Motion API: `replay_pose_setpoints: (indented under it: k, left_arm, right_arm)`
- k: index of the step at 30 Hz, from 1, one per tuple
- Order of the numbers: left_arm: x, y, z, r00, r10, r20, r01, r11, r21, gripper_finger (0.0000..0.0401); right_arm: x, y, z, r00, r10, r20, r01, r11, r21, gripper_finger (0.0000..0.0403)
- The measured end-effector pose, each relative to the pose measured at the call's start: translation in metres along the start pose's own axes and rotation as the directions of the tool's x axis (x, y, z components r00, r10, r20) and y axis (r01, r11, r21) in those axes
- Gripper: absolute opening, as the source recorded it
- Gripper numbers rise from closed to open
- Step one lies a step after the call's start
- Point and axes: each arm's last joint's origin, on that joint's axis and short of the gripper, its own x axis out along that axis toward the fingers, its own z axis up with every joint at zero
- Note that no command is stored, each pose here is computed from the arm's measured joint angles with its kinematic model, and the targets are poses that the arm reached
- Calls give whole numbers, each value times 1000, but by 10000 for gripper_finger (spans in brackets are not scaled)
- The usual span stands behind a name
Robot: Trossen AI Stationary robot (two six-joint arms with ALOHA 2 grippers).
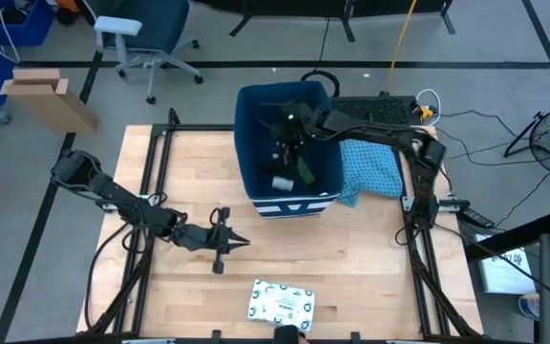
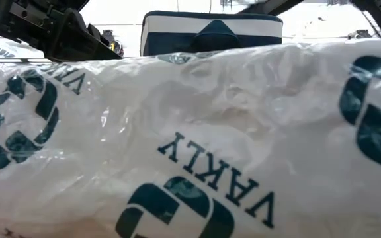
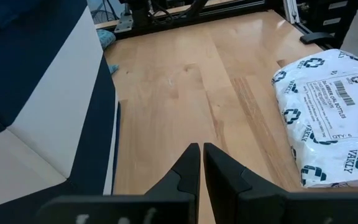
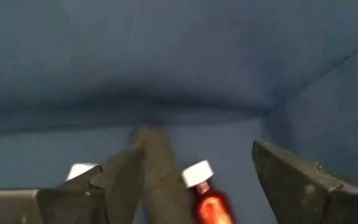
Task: Pick & place medical supplies in basket/bin
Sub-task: Put the mailer bag into the blue bin
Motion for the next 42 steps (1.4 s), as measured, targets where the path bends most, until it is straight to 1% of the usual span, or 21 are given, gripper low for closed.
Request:
replay_pose_setpoints:
  k: [5,9,12,15,18,20,21,22,25,26,28,31,34,36,37,40,42]
  left_arm:
    - [0,0,-1,1000,2,-12,-2,1000,5,26]
    - [0,0,-4,999,4,-40,-4,1000,6,26]
    - [0,0,-5,999,5,-47,-5,1000,9,26]
    - [0,0,-5,999,5,-46,-5,1000,12,26]
    - [0,0,-5,999,12,-46,-12,1000,16,26]
    - [0,0,-5,999,13,-46,-12,1000,22,26]
    - [0,0,-5,999,13,-46,-11,1000,28,26]
    - [0,0,-5,999,13,-46,-11,999,34,26]
    - [0,0,-5,999,13,-45,-10,999,46,26]
    - [0,0,-5,999,13,-45,-11,999,45,26]
    - [0,0,-5,999,13,-44,-11,999,45,26]
    - [0,0,-4,999,13,-43,-11,999,44,26]
    - [0,0,-4,999,13,-40,-11,999,37,26]
    - [0,0,-4,999,12,-38,-11,999,34,26]
    - [0,0,-4,999,12,-37,-11,999,32,26]
    - [0,0,-4,999,13,-37,-12,1000,15,26]
    - [0,0,-4,999,13,-37,-12,1000,9,26]
  right_arm:
    - [-62,0,26,988,-60,143,57,998,30,273]
    - [-122,11,36,959,-25,281,17,999,31,241]
    - [-171,24,37,914,43,403,-50,999,8,198]
    - [-210,41,27,865,124,486,-136,991,-12,139]
    - [-239,64,12,821,190,539,-204,978,-33,74]
    - [-252,81,-2,794,220,566,-228,972,-57,31]
    - [-257,90,-10,781,236,578,-239,968,-74,16]
    - [-259,99,-20,770,253,586,-252,964,-84,9]
    - [-261,122,-50,727,297,619,-301,948,-101,13]
    - [-259,129,-62,710,311,632,-310,944,-115,13]
    - [-252,143,-88,694,336,637,-323,936,-141,7]
    - [-230,158,-130,702,308,642,-306,945,-118,2]
    - [-208,168,-167,675,266,688,-297,952,-77,2]
    - [-201,172,-182,638,232,734,-296,954,-45,1]
    - [-199,173,-187,627,225,746,-300,953,-36,1]
    - [-193,176,-198,616,226,755,-315,949,-26,1]
    - [-195,177,-198,598,230,768,-323,946,-31,1]
